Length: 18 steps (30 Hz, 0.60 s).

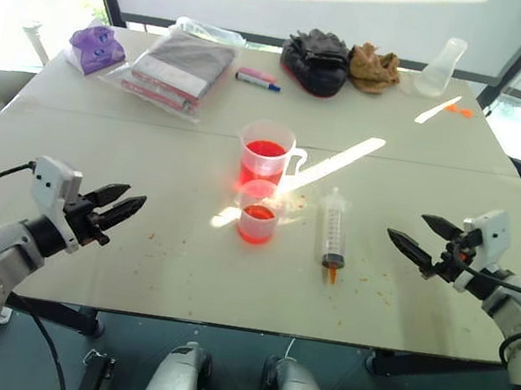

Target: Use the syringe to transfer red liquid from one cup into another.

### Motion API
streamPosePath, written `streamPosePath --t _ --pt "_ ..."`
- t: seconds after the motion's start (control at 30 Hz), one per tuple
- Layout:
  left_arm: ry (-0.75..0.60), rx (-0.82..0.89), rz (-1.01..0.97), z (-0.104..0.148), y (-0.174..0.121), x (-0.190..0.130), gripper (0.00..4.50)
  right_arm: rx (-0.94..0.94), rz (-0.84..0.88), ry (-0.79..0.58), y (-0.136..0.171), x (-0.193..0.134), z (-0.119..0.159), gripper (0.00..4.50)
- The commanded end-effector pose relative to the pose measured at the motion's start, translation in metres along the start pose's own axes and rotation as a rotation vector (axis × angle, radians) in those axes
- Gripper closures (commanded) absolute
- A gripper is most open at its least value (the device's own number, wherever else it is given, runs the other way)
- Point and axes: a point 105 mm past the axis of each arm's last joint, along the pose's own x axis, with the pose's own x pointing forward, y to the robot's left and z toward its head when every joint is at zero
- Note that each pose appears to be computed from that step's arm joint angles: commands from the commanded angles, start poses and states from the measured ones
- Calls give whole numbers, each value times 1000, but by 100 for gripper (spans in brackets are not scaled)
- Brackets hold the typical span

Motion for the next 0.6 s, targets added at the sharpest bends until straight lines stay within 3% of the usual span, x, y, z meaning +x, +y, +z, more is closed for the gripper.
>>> streamPosePath --t 0.03,0.6 --pt "-32 41 -8 10 -2 2 225 -31 2 -35 3 4 9 4" --pt "-67 38 14 18 3 2 225 59 -74 20 -3 14 6 4"
